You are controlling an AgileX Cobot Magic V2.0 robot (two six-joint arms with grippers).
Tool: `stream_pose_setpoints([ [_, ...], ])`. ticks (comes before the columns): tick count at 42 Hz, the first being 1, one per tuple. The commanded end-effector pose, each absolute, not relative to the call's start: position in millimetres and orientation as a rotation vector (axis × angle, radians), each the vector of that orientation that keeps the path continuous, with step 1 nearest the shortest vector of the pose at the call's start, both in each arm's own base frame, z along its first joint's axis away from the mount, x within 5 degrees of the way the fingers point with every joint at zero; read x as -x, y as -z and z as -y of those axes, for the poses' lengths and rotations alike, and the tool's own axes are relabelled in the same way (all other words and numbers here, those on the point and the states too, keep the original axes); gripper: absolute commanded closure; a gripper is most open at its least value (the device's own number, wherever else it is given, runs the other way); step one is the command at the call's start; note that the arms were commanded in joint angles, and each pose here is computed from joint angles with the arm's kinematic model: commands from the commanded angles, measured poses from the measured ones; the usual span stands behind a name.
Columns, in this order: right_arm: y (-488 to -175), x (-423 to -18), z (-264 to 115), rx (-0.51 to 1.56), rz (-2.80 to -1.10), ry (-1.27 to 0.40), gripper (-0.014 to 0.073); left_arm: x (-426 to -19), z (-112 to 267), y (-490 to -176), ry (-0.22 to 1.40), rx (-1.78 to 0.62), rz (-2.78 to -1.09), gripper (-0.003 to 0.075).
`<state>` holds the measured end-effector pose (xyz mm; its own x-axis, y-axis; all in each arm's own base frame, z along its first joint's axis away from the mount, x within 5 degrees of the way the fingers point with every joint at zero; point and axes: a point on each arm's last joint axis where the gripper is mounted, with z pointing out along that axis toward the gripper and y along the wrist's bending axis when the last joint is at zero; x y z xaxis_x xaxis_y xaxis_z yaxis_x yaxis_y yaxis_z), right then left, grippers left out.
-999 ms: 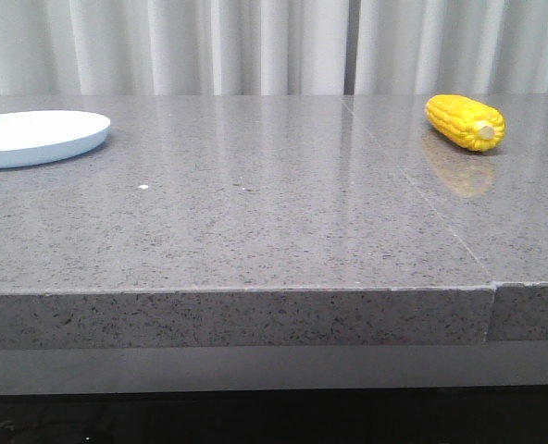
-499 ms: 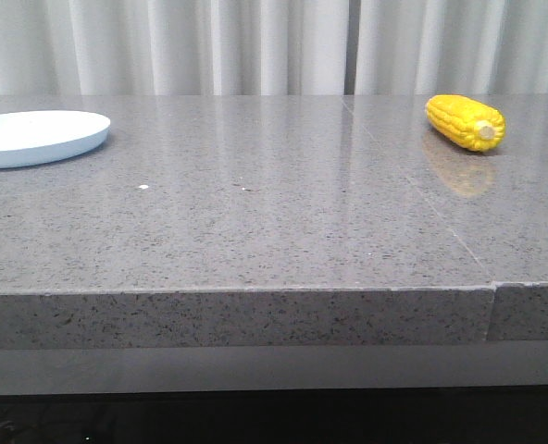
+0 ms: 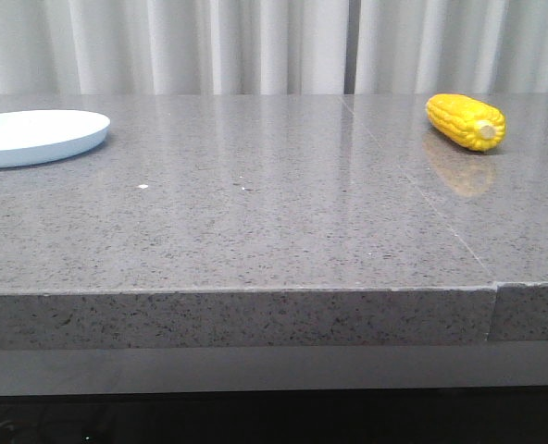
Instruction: Place corn on plate with both arms
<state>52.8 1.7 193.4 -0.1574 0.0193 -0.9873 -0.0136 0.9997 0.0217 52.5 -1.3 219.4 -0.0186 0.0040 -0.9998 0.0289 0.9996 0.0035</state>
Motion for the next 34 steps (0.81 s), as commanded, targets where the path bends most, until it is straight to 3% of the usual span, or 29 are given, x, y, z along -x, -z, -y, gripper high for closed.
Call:
stream_pose_setpoints([
  [1,-230.4,-47.3,-2.8,-0.043,-1.598,-0.084,0.0660,-42.9,1.3,-269.0,0.016,-0.040,-1.407,0.0740],
  [17,-323.6,-50.1,-6.1,-0.018,-1.715,-0.112,0.0660,-54.6,-0.8,-376.7,-0.019,-0.034,-1.641,0.0740],
  [25,-360.3,-72.5,-7.2,-0.008,-1.836,-0.120,0.0660,-74.3,-0.4,-391.7,-0.023,-0.034,-1.742,0.0740],
  [34,-358.4,-101.7,-7.4,-0.011,-1.967,-0.124,0.0660,-85.5,0.6,-382.2,-0.014,-0.032,-1.816,0.0740],
])
